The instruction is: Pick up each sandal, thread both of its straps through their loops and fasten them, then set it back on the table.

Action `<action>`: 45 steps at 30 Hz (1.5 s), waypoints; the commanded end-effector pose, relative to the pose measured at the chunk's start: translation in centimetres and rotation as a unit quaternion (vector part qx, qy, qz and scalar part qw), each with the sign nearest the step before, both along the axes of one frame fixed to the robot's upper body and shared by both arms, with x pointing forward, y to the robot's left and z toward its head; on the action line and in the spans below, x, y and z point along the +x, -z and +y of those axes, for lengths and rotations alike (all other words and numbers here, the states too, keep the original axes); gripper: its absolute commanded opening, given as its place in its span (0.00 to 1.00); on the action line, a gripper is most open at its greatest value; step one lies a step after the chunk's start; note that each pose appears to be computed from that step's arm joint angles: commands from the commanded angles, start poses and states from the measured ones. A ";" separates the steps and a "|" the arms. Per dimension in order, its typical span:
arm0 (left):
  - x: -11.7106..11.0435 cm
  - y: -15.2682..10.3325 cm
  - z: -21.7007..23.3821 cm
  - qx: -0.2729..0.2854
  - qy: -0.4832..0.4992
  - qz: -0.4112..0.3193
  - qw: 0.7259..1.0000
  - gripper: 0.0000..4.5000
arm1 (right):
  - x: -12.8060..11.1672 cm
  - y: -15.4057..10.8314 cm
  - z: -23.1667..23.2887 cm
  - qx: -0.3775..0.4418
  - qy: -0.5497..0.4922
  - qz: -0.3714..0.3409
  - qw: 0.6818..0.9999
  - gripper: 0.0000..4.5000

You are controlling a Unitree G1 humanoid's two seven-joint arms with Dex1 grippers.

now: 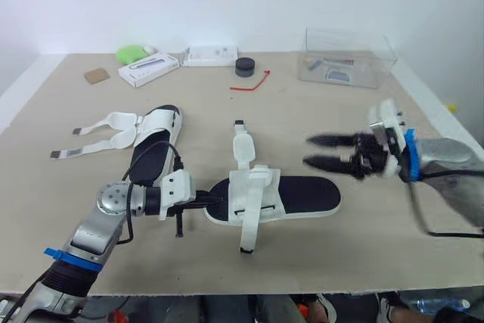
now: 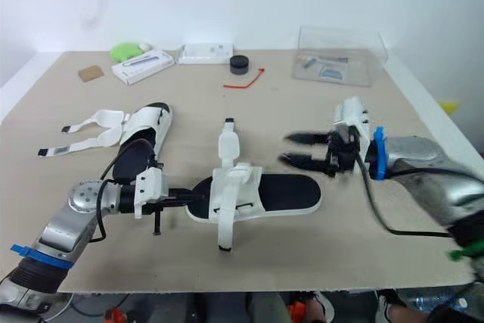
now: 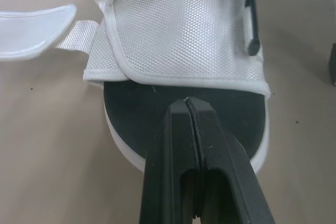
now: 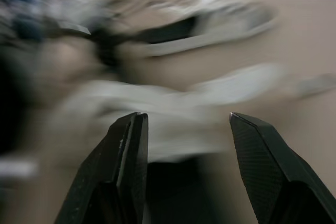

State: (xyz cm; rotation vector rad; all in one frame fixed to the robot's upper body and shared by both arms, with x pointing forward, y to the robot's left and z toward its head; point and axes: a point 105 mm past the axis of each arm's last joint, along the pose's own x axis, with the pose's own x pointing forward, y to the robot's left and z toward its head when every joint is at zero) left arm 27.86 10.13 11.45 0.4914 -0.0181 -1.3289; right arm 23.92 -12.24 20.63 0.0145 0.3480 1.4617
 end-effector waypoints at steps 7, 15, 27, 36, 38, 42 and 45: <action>0.2 -0.5 0.2 -0.001 0.004 -0.005 1.000 0.00 | -2.3 3.4 2.0 -0.048 0.038 0.165 0.984 0.60; 0.3 -0.6 0.2 0.001 0.006 -0.005 1.000 0.00 | -2.1 6.2 2.8 -0.092 0.067 0.173 0.978 0.60; 0.0 -0.5 0.4 0.001 0.001 -0.002 1.000 0.00 | -2.3 6.5 4.3 -0.085 0.061 0.166 0.980 0.60; 0.2 -0.6 0.4 0.003 -0.001 -0.006 1.000 0.00 | -2.6 6.9 5.5 -0.087 0.054 0.171 0.980 0.60; 0.2 -0.6 0.4 0.004 -0.001 -0.007 1.000 0.00 | -2.6 7.0 5.6 -0.088 0.055 0.171 0.980 0.60; 0.1 -0.5 0.4 0.004 -0.001 -0.007 1.000 0.00 | -2.6 7.1 5.6 -0.090 0.058 0.169 0.980 0.48; 0.1 -0.5 0.4 0.004 -0.002 -0.007 1.000 0.00 | -2.6 7.0 5.8 -0.086 0.059 0.170 0.980 0.22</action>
